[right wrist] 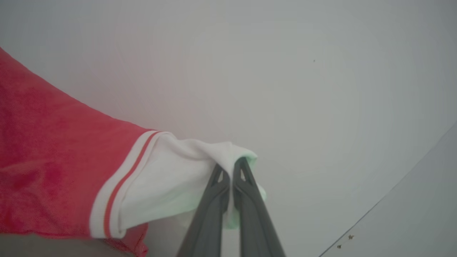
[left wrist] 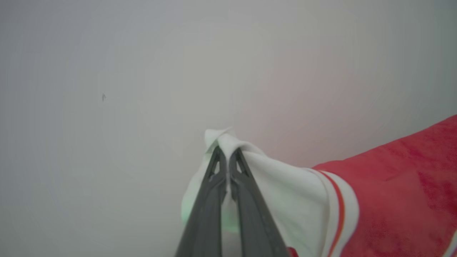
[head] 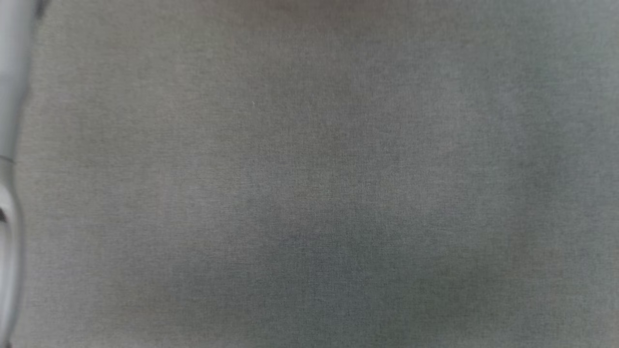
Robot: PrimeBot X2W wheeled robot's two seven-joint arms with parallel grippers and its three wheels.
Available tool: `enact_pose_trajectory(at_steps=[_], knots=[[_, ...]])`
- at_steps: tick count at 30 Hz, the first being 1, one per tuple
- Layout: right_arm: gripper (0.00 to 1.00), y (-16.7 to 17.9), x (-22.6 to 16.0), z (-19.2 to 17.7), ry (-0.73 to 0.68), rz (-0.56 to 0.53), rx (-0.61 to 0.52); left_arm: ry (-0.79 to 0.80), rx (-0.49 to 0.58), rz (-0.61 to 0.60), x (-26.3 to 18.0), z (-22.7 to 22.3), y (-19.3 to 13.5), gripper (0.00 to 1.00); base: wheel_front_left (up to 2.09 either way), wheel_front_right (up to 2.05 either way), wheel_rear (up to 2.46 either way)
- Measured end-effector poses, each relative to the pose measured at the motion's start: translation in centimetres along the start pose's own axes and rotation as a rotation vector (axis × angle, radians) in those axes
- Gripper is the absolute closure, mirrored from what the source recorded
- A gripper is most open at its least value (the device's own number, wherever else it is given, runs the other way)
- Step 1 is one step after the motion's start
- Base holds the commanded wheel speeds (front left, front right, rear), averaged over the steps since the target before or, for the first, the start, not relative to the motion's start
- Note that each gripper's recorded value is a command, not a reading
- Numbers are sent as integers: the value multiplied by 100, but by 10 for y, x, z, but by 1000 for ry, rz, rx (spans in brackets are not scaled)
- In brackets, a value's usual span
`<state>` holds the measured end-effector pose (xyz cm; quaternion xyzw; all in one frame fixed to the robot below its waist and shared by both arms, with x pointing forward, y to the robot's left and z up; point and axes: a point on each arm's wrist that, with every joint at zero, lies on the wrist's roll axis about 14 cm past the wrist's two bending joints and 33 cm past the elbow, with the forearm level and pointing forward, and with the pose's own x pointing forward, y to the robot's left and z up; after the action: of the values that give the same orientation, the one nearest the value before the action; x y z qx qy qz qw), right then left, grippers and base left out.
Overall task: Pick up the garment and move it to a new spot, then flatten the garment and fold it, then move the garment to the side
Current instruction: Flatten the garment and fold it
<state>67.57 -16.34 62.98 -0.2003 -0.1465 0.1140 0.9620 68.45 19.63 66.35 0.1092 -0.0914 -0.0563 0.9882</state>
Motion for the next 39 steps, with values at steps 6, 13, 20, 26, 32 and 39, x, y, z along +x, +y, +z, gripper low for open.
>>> enact_pose_trajectory(at_steps=[6,13,20,26,32,39], knots=[[100,44,-39,-47,183,71,162,250,-52,-34,-40,-64,-8,100,0,0,0],[100,76,-97,-63,363,182,280,530,-91,-65,-109,-120,-15,100,0,0,0],[100,76,-157,-60,484,283,309,701,-122,-110,-178,-148,-20,100,0,0,0],[100,92,-230,-68,655,398,369,827,-162,-148,-255,-164,-31,100,0,0,0],[100,107,-292,-83,836,487,427,936,-211,-129,-322,-162,-42,100,0,0,0],[100,117,-353,-94,1035,568,478,1085,-263,-90,-387,-155,-51,100,0,0,0]])
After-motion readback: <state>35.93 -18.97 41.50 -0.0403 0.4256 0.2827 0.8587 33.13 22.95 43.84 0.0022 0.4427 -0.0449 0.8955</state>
